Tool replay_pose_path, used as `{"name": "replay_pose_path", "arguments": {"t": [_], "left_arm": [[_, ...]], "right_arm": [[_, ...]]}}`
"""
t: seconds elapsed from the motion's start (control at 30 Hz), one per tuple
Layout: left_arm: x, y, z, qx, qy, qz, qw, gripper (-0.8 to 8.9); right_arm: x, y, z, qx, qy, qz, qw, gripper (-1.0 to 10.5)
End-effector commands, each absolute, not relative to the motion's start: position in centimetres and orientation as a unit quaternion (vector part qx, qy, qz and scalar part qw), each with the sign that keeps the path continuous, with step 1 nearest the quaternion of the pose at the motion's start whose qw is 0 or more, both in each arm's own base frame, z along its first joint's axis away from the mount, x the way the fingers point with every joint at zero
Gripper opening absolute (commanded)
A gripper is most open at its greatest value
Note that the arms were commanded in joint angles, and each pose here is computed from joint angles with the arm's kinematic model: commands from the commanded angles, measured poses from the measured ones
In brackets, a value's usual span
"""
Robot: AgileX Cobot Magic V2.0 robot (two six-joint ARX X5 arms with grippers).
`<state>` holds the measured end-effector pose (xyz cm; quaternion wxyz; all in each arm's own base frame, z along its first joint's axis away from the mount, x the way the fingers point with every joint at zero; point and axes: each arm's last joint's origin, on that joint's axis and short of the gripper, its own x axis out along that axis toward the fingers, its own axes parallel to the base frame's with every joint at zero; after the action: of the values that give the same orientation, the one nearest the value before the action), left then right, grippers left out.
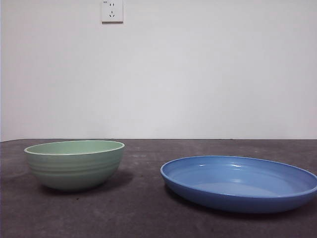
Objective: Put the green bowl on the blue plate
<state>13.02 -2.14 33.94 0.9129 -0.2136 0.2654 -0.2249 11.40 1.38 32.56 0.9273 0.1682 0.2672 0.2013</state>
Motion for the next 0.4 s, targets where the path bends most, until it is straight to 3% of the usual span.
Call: {"name": "replay_pose_path", "arguments": {"t": [0.03,0.17,0.4], "left_arm": [[13.2,-2.4,35.5,-0.204,0.286,-0.257,0.900,0.38],[13.0,-2.6,36.6,-0.183,0.319,-0.286,0.885,0.47],[12.2,-3.0,36.6,-0.149,0.352,-0.308,0.871,1.89]], "right_arm": [[11.3,1.6,34.2,0.141,0.269,0.242,0.922,0.1],[11.1,1.8,35.3,0.137,0.283,0.277,0.908,0.1],[10.5,2.3,35.5,0.138,0.299,0.315,0.890,0.1]]}}
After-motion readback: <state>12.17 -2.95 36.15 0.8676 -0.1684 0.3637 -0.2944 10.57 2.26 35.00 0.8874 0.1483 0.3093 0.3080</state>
